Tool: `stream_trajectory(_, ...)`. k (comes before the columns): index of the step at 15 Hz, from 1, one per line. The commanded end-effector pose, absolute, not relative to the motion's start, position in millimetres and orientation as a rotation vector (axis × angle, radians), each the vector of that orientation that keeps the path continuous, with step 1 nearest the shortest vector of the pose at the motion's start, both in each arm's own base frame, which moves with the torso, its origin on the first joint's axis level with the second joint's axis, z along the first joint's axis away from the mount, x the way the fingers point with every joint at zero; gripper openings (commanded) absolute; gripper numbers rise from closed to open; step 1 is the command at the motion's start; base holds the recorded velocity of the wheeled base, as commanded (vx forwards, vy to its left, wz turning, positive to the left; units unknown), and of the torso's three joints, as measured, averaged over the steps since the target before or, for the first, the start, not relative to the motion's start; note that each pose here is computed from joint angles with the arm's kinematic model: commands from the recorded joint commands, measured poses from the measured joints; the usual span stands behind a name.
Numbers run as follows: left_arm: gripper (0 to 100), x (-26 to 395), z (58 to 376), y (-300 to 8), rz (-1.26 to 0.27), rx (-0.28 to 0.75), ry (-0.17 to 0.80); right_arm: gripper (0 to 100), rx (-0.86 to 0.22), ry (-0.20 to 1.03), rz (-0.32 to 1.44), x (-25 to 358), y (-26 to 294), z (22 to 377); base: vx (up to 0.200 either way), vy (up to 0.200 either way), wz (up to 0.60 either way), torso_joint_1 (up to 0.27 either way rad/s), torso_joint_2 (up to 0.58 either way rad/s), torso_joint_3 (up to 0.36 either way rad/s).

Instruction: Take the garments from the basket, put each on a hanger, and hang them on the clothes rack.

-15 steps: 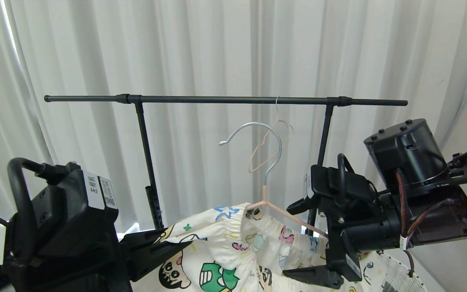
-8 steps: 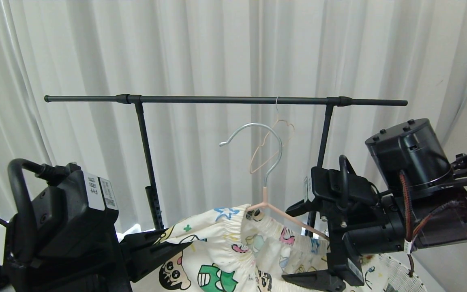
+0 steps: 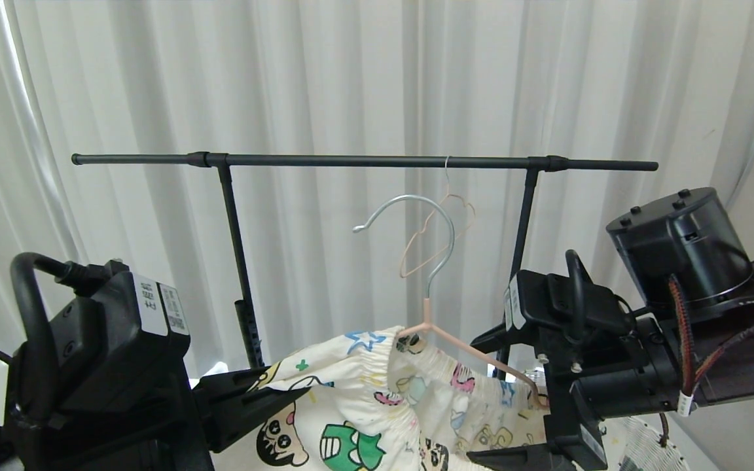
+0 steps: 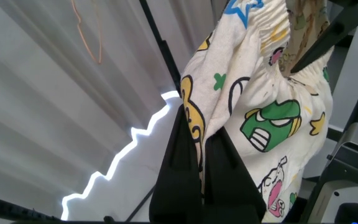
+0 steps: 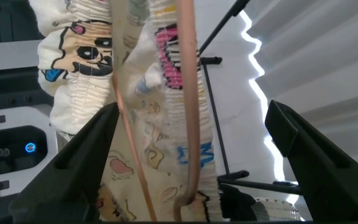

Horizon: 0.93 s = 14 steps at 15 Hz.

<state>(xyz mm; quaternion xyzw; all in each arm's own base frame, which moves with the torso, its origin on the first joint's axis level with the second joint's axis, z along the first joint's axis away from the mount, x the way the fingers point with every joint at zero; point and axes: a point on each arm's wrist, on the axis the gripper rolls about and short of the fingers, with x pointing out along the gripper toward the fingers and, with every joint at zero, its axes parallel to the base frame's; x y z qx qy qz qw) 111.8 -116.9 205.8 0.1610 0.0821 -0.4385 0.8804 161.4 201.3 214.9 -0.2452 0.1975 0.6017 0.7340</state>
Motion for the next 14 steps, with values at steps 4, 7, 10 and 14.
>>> stream_trajectory(4, 0, 112.4, 206.9, -117.5, -0.914, 0.334, 0.169, 100, -0.544, 0.418, 1.342, 155.7, 203.7, 217.7, 0.0, 0.0, 0.0, 0.0, 0.0, 0.0)
stream_trajectory(7, 0, 112.4, 206.5, -117.5, -0.914, 0.336, 0.169, 100, -0.553, 0.413, 1.336, 153.4, 203.5, 218.1, 0.0, 0.0, 0.0, 0.0, 0.0, 0.0)
stream_trajectory(10, 0, 112.6, 206.2, -117.7, -0.913, 0.337, 0.171, 100, -0.548, 0.391, 1.323, 154.0, 203.3, 221.5, 0.0, 0.0, 0.0, 0.0, 0.0, 0.0)
stream_trajectory(14, 0, 112.4, 206.5, -117.4, -0.913, 0.336, 0.169, 0, -0.547, 0.392, 1.321, 152.9, 201.9, 221.7, 0.0, 0.0, 0.0, 0.0, 0.0, 0.0)
